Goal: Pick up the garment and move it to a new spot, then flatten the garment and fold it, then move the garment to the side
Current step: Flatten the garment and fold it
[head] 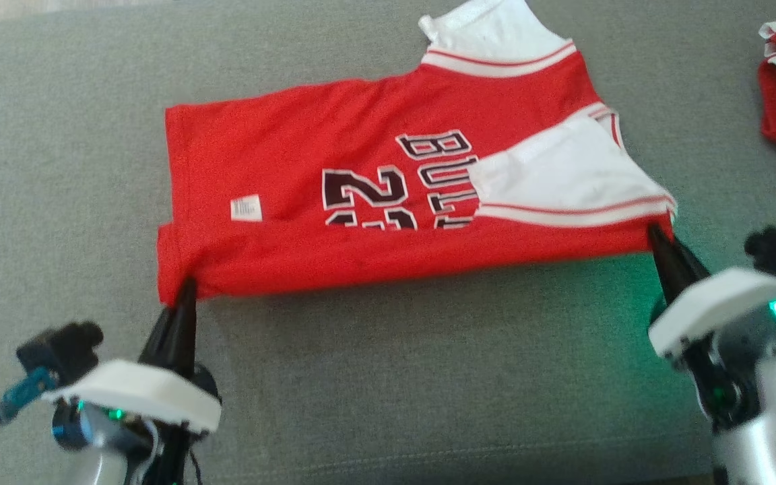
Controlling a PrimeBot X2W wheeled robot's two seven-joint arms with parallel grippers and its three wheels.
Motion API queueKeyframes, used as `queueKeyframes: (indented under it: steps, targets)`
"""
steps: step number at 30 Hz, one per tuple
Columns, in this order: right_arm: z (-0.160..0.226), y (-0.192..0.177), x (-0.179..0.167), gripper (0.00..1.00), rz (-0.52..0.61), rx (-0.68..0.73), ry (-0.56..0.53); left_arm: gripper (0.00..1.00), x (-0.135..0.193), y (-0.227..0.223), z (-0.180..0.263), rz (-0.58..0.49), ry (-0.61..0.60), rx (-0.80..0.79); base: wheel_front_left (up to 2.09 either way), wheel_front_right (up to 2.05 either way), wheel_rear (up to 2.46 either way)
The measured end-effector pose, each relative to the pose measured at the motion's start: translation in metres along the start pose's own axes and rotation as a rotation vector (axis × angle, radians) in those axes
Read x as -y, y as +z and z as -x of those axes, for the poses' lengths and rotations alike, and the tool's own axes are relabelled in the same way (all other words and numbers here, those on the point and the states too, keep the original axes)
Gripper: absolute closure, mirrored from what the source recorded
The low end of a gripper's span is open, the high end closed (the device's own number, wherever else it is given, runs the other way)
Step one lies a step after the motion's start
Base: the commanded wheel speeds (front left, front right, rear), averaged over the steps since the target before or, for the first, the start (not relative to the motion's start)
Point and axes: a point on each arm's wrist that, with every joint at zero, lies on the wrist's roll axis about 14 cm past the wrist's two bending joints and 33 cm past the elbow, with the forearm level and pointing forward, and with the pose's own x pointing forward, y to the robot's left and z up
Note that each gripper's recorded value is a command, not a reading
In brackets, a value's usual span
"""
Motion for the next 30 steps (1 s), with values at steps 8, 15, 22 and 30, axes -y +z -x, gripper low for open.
queueKeyframes:
  steps: [8, 15, 22, 30]
  targets:
    - [0.048, -0.052, 0.019, 1.0, -0.05, -0.111, -0.069, 1.0, -0.007, -0.047, 0.035, -0.007, 0.026, -0.177, 0.0, 0.0, 0.0]
    - [0.058, -0.066, 0.02, 1.0, -0.07, -0.138, -0.08, 1.0, -0.012, -0.057, 0.038, -0.016, 0.042, -0.212, 0.0, 0.0, 0.0]
    - [0.06, -0.069, 0.022, 1.0, -0.07, -0.139, -0.089, 1.0, -0.013, -0.061, 0.039, -0.019, 0.044, -0.229, 0.0, 0.0, 0.0]
    - [0.064, -0.063, 0.026, 0.0, -0.072, -0.099, -0.101, 0.0, -0.015, -0.063, 0.041, -0.021, 0.047, -0.237, 0.0, 0.0, 0.0]
